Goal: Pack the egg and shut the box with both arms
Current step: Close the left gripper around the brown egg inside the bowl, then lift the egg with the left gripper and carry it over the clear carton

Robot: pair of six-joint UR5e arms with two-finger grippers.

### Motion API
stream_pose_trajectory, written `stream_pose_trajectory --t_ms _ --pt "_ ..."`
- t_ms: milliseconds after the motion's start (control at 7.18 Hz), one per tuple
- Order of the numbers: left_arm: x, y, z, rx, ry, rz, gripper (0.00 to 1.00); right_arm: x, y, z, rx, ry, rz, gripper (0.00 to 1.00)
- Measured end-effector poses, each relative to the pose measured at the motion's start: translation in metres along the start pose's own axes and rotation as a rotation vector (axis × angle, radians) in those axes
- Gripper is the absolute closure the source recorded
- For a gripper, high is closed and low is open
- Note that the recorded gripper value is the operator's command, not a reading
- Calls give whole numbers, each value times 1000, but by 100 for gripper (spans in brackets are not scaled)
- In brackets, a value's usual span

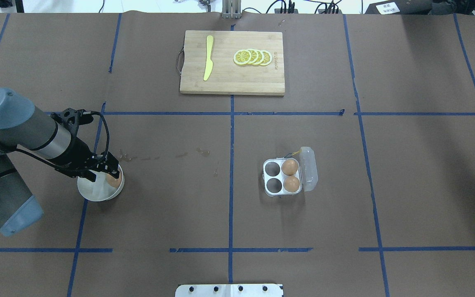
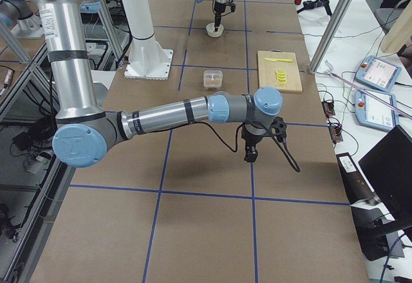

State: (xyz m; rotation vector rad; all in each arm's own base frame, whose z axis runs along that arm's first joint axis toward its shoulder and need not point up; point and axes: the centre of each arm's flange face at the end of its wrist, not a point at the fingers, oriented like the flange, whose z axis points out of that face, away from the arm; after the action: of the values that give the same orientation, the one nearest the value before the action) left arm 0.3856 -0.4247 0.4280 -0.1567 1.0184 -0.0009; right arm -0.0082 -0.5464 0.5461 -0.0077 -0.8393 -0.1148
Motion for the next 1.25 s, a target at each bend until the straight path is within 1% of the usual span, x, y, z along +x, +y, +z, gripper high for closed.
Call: stream_pose_trajectory --t_ms 557,697,836,975,1254 --pt "-2 0 8 -9 -9 -1 28 0 0 3 -5 0 1 0" --pt "-1 1 12 -13 -13 1 32 0 0 3 -6 0 1 0" --pt "1 1 14 -10 -16 4 64 0 0 3 -6 0 2 0" --pt "2 1 14 -8 -16 6 100 0 0 3 -6 0 2 0" --pt "5 3 12 -4 -11 12 100 0 0 3 -6 0 2 0"
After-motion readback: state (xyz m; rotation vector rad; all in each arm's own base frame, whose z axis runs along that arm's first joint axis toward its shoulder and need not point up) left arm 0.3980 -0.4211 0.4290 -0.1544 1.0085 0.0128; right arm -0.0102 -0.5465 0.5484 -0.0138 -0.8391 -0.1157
